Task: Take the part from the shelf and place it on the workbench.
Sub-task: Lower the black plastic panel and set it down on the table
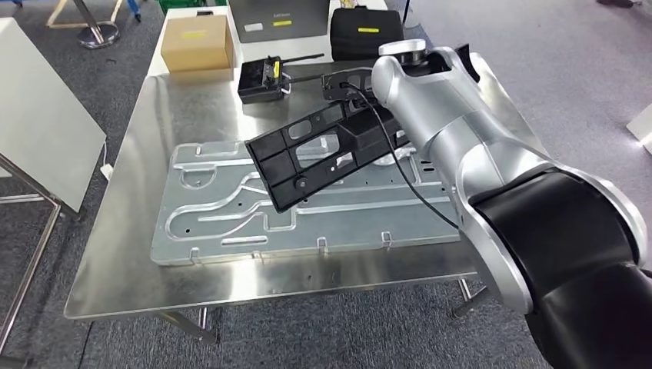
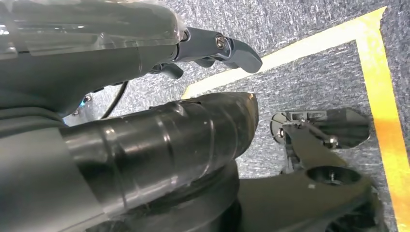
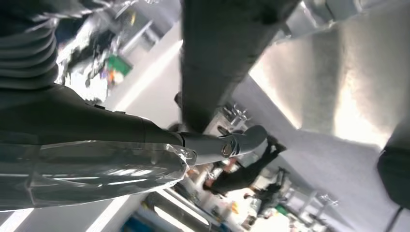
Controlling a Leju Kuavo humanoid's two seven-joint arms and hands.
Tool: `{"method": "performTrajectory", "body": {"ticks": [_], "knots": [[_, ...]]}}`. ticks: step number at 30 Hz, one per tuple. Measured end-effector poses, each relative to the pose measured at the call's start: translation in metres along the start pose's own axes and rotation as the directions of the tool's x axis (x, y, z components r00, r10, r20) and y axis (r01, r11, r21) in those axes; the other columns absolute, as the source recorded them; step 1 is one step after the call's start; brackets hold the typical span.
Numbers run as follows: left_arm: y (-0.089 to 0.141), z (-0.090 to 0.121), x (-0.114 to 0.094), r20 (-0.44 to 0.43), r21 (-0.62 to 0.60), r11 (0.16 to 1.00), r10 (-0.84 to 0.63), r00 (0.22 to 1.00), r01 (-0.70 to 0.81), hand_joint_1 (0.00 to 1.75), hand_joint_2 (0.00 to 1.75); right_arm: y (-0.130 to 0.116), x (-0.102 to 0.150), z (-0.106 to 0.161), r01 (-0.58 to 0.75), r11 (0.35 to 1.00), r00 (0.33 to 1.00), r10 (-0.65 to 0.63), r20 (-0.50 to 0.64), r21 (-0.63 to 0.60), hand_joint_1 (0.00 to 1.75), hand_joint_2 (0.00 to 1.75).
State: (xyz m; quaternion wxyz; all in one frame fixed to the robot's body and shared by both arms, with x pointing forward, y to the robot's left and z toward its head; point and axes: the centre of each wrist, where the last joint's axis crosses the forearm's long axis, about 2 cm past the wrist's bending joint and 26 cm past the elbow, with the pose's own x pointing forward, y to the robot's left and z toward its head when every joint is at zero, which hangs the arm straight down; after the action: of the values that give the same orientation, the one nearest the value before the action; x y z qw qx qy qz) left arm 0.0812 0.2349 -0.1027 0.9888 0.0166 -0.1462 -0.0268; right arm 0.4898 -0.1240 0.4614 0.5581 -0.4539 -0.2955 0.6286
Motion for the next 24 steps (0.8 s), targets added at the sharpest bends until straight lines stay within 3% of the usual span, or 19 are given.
{"method": "performTrajectory", "body": {"ticks": [9,24], "knots": [[-0.0005,0.0001,-0.0004,0.012,-0.004,1.0,0.011,1.0,-0.011,0.0,0.0,0.0038,-0.0043,-0.005,0.003,0.999,0.999,-0.005,-0.046,-0.042,0.0,0.0],[-0.0026,0.0,0.0032,0.006,-0.014,1.0,-0.008,1.0,0.008,0.0,0.0,0.0063,-0.0031,-0.0066,0.139,0.99,0.989,-0.139,0.054,-0.011,0.0,0.0]]}}
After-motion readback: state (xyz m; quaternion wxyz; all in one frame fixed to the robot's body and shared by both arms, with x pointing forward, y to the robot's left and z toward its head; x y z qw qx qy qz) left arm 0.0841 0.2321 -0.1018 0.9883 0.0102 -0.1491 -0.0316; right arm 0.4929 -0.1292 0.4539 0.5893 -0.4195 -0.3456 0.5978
